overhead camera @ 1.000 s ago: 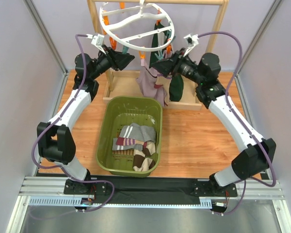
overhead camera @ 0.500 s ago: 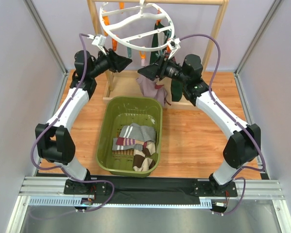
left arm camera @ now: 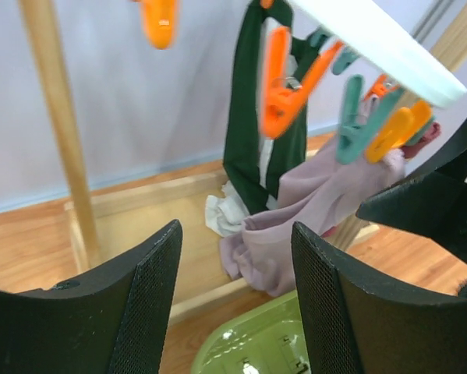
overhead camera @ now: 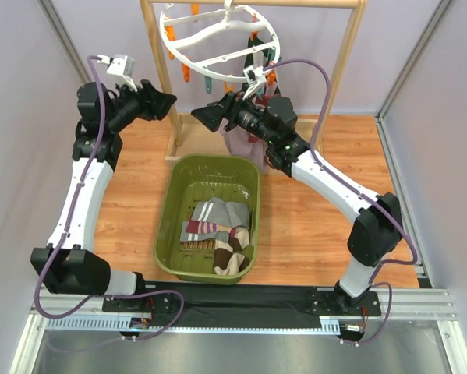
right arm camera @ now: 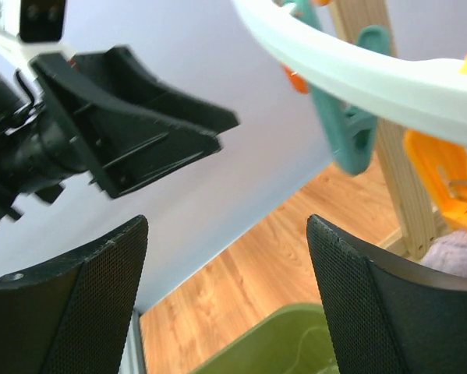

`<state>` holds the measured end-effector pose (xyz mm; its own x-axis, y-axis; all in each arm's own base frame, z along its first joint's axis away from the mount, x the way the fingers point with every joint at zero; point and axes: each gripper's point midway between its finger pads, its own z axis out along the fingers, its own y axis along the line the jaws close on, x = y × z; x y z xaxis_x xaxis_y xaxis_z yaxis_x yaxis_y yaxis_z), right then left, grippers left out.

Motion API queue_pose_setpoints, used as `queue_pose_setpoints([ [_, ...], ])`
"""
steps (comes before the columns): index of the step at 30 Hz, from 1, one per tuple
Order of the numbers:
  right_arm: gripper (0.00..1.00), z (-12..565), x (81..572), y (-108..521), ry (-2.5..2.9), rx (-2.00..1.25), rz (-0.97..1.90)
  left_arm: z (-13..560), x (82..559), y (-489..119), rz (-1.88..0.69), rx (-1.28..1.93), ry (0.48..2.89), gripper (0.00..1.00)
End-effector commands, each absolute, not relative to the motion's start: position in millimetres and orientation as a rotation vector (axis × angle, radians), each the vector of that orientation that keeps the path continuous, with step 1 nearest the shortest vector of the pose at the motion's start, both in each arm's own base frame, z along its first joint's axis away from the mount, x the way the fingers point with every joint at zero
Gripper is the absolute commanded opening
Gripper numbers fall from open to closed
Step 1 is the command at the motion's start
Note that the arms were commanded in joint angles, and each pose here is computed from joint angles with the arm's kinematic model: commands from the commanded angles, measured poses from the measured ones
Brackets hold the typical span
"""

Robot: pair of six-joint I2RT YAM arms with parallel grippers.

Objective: Clip the socks to the hanger
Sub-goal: Open the clamp at the hanger.

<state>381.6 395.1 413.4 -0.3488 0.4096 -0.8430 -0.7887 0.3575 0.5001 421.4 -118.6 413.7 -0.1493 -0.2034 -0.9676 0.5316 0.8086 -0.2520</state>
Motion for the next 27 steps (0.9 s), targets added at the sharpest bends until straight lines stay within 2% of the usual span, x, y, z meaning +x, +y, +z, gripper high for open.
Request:
queue_pose_setpoints([
  [1,0.84,427.9,411.7,398.8,1.340,-0.236,1.203,405.4,417.5,-101.3,-0.651,0.247,1.611,0.66],
  [6,0.85,413.5,437.1,414.1,1.314,-0.207,1.163,409.7,409.0,-87.3,-0.661,0.231,1.576,0.66],
  [10,0.81,412.4,447.7,415.9,1.252,-0.205,1.118,409.6,407.7,-86.5,-0.687,0.239,1.563,0.66],
  [13,0.72,417.5,447.2,416.9,1.204,-0.225,1.115,413.4,407.1,-86.9,-0.717,0.246,1.539,0.66],
  [23,0.69,438.5,438.3,399.4,1.066,-0.174,1.116,413.3,406.6,-86.1,-0.764,0.244,1.518,0.66],
  [27,0.65,444.9,441.3,396.0,1.039,-0.146,1.109,412.9,406.3,-85.4,-0.769,0.251,1.514,0.66],
])
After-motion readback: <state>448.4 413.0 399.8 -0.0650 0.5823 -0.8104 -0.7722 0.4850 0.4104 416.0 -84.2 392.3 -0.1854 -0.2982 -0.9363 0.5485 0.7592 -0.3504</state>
